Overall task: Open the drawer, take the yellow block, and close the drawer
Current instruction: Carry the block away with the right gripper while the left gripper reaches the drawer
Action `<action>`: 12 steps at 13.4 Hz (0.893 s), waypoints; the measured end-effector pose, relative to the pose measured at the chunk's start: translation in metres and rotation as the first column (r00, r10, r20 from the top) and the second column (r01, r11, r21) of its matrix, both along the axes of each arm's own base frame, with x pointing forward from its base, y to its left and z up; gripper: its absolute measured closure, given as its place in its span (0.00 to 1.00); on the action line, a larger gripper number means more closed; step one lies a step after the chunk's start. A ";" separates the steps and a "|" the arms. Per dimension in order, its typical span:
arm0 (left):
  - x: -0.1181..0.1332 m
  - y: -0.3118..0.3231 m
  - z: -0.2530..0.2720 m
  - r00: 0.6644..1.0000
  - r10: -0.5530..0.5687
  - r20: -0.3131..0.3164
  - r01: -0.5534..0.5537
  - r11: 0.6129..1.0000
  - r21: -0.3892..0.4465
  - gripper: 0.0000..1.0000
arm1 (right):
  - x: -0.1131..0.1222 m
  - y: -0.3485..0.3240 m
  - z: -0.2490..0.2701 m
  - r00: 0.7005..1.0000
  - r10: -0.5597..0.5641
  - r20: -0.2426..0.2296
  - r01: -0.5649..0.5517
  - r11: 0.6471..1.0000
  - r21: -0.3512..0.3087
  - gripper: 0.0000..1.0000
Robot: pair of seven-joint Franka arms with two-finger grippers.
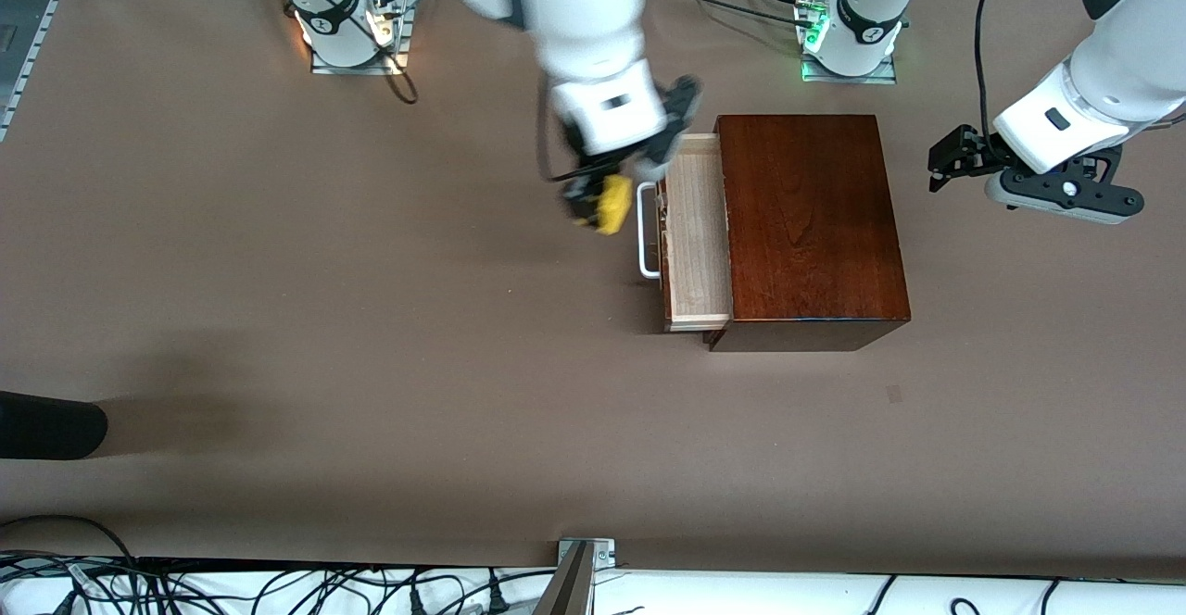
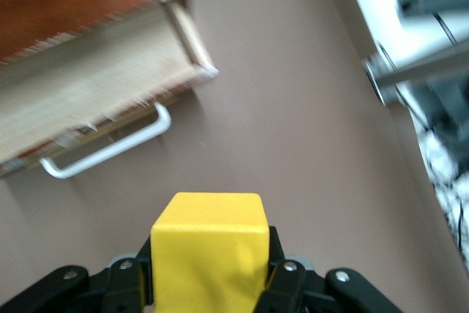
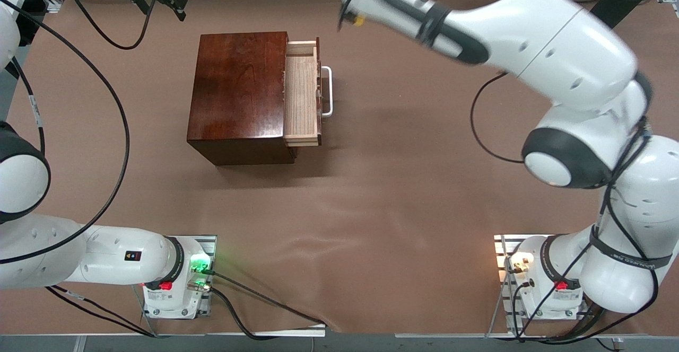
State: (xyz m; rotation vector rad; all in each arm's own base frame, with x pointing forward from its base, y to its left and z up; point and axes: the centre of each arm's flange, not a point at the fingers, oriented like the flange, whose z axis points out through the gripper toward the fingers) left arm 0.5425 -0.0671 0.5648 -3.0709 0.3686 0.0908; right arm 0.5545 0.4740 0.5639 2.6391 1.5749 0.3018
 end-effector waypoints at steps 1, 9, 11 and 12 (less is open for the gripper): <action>-0.002 -0.005 0.002 1.000 -0.008 -0.014 0.008 1.000 0.002 0.00 | 0.026 -0.048 0.008 0.997 -0.077 -0.026 0.077 0.997 0.011 0.44; -0.028 -0.094 0.012 0.983 -0.174 -0.055 0.174 0.985 0.000 0.00 | 0.069 -0.340 -0.063 0.820 -0.490 -0.296 0.504 0.863 -0.033 0.44; -0.037 -0.119 0.007 0.955 -0.287 -0.081 0.285 0.958 -0.028 0.00 | 0.065 -0.365 -0.111 0.781 -0.547 -0.300 0.562 0.826 -0.042 0.44; -0.041 -0.135 0.001 0.918 -0.384 -0.100 0.381 0.923 -0.043 0.00 | 0.060 -0.373 -0.136 0.757 -0.582 -0.298 0.598 0.800 -0.045 0.44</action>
